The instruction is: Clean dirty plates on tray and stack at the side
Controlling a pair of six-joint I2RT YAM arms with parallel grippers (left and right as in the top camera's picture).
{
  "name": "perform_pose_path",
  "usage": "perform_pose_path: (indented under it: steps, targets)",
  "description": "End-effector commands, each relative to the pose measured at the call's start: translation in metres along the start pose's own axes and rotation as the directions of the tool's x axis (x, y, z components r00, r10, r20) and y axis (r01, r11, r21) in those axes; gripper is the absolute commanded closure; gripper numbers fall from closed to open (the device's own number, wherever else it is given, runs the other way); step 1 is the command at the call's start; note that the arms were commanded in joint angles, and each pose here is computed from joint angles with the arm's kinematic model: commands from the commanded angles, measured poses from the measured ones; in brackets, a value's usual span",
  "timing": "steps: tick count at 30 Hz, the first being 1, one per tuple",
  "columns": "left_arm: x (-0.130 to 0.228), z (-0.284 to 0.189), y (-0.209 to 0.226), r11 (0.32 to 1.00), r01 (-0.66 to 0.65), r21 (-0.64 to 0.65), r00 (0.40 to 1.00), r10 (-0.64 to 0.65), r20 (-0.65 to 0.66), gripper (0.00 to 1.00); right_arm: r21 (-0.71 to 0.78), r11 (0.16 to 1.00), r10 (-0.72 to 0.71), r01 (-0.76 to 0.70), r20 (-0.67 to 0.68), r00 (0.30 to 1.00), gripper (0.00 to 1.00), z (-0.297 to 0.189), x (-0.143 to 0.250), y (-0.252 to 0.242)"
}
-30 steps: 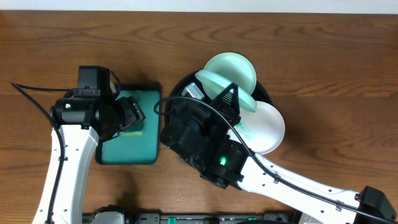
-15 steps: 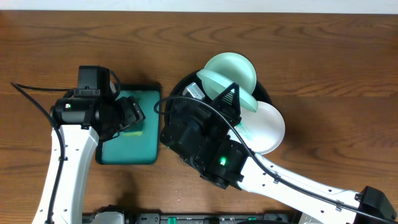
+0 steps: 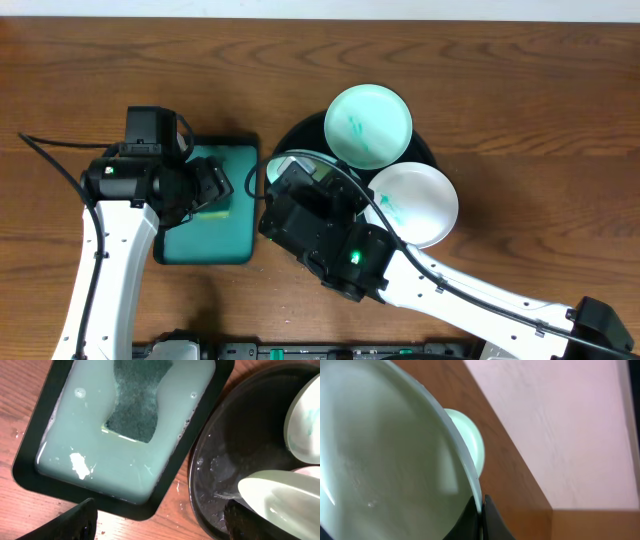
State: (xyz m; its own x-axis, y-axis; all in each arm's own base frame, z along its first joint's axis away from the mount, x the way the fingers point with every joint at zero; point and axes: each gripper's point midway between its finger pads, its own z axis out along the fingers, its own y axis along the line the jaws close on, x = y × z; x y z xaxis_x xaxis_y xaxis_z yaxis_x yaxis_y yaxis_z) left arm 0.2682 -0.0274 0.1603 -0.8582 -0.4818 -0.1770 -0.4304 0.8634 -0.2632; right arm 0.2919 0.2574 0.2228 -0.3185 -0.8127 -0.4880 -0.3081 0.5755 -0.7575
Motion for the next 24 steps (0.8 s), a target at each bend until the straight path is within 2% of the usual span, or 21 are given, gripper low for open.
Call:
perform_pose_path:
  steps: [1,2,4,5,6,8,10,11,14,17,19,21,24]
  targets:
    - [0.000,-0.001,0.002,1.000,0.009,-0.012,1.000,-0.009,0.004,0.19,0.423,0.894,0.169,-0.149,-0.010,0.986,0.99,-0.010,0.008,-0.081]
    - [0.000,-0.001,0.002,1.000,0.009,-0.012,1.000,-0.009,0.004,0.19,0.474,0.869,0.168,-0.139,-0.019,0.986,0.99,-0.012,0.011,-0.091]
    - [0.000,-0.001,0.002,1.000,0.009,-0.012,1.000,-0.009,0.005,0.19,0.316,0.946,0.097,-0.075,-0.056,0.994,0.99,0.002,0.013,-0.066]
    - [0.000,-0.001,0.002,1.000,0.009,-0.012,1.000,-0.009,0.005,0.19,0.172,0.982,0.086,-0.075,-0.057,0.995,0.99,0.008,0.013,-0.040]
    - [0.000,-0.001,0.002,1.000,0.009,-0.012,1.000,-0.009,0.005,0.19,0.028,0.994,0.107,-0.106,-0.064,0.992,0.99,0.010,0.015,-0.015]
    - [0.000,-0.001,0.002,1.000,0.009,-0.012,1.000,-0.009,0.005,0.19,-0.116,0.967,0.215,-0.228,-0.115,0.970,0.99,0.010,0.023,0.012]
    - [0.000,-0.001,0.002,1.000,0.009,-0.013,1.000,-0.009,0.003,0.19,-0.117,0.921,0.346,-0.371,-0.191,0.919,0.99,0.016,0.036,0.014]
    - [0.000,-0.001,0.002,1.000,0.009,-0.013,1.000,-0.009,0.003,0.19,-0.092,0.855,0.473,-0.511,-0.270,0.839,0.99,0.029,0.050,0.008]
    - [0.000,-0.001,0.002,1.000,0.009,-0.012,1.000,-0.009,0.004,0.19,-0.112,0.799,0.525,-0.591,-0.352,0.775,0.98,0.046,0.063,0.003]
    - [0.000,-0.001,0.002,1.000,0.009,-0.012,1.000,-0.009,0.004,0.19,-0.144,0.685,0.593,-0.715,-0.461,0.660,0.98,0.062,0.079,-0.002]
    - [0.000,-0.001,0.002,1.000,0.009,-0.012,1.000,-0.009,0.004,0.19,-0.197,0.568,0.617,-0.800,-0.541,0.571,0.98,0.069,0.085,-0.002]
    - [0.000,-0.001,0.002,1.000,0.009,-0.012,1.000,-0.009,0.005,0.19,-0.229,0.404,0.646,-0.886,-0.614,0.453,0.98,0.077,0.087,-0.009]
    - [0.000,-0.001,0.002,1.000,0.009,-0.012,1.000,-0.009,0.004,0.19,-0.250,0.220,0.677,-0.943,-0.657,0.332,0.98,0.090,0.091,-0.030]
